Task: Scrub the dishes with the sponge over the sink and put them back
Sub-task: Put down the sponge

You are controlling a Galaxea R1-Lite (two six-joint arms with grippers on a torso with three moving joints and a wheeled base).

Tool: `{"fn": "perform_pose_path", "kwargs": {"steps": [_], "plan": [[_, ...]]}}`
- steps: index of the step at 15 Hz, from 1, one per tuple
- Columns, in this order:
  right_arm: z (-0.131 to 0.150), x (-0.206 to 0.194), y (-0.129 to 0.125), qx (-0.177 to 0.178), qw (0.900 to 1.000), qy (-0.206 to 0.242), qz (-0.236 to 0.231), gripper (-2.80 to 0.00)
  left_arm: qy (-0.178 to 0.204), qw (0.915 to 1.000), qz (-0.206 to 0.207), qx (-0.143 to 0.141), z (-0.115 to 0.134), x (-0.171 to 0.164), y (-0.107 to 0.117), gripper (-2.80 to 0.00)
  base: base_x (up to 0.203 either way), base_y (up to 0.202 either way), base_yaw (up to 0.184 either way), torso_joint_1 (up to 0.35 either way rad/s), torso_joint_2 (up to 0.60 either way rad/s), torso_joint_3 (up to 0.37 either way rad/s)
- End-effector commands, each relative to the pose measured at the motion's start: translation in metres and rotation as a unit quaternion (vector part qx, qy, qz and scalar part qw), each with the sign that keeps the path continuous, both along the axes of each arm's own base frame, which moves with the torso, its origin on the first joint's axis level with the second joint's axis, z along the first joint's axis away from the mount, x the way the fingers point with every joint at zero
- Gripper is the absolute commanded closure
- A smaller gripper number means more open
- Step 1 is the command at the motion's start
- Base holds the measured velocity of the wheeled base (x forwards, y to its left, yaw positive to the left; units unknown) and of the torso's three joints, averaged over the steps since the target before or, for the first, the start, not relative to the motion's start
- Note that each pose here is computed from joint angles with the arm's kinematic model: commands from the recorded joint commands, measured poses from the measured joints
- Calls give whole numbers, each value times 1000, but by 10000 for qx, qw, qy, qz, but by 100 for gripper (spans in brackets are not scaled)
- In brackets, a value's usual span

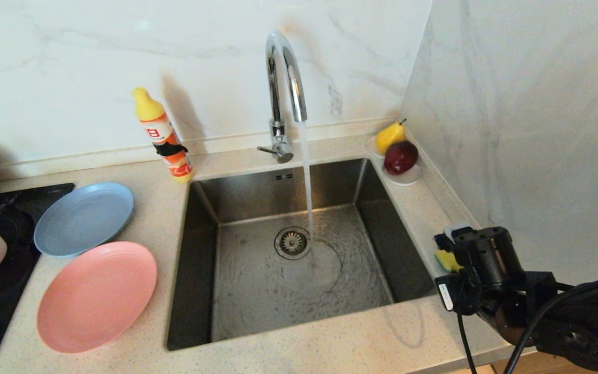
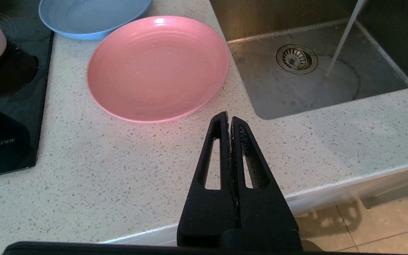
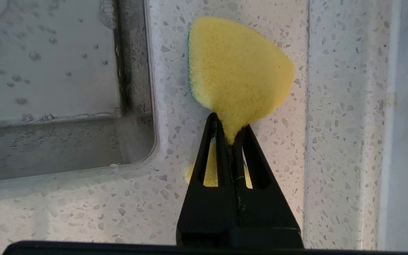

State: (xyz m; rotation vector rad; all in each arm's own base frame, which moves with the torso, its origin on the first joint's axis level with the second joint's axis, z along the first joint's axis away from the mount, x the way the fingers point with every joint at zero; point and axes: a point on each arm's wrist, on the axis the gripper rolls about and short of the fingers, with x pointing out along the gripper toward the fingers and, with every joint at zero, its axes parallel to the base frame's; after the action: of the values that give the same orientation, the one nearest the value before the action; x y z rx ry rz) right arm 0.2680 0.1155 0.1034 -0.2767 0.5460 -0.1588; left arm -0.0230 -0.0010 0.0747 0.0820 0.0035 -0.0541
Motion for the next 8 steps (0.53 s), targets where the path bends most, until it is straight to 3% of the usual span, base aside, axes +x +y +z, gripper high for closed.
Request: {"fn": "perform_pose_path", "kwargs": {"steps": [1,2,3,8], "plan": [[-1,0,0,6,10000,-10,-20,0,25,10000,1,4,-1,0,0,0,0,0,0,0,0,0],[-2,0,0,2,10000,8,-23,-226,25,10000,1,4,-1,0,0,0,0,0,0,0,0,0],[-2,0,0,9,10000,7,-27,-280,23,10000,1,4,-1,0,0,0,0,0,0,0,0,0],[1,1,1,43,10000,-51,-14,-280,17,10000,1,4,-1,0,0,0,0,0,0,0,0,0]]}}
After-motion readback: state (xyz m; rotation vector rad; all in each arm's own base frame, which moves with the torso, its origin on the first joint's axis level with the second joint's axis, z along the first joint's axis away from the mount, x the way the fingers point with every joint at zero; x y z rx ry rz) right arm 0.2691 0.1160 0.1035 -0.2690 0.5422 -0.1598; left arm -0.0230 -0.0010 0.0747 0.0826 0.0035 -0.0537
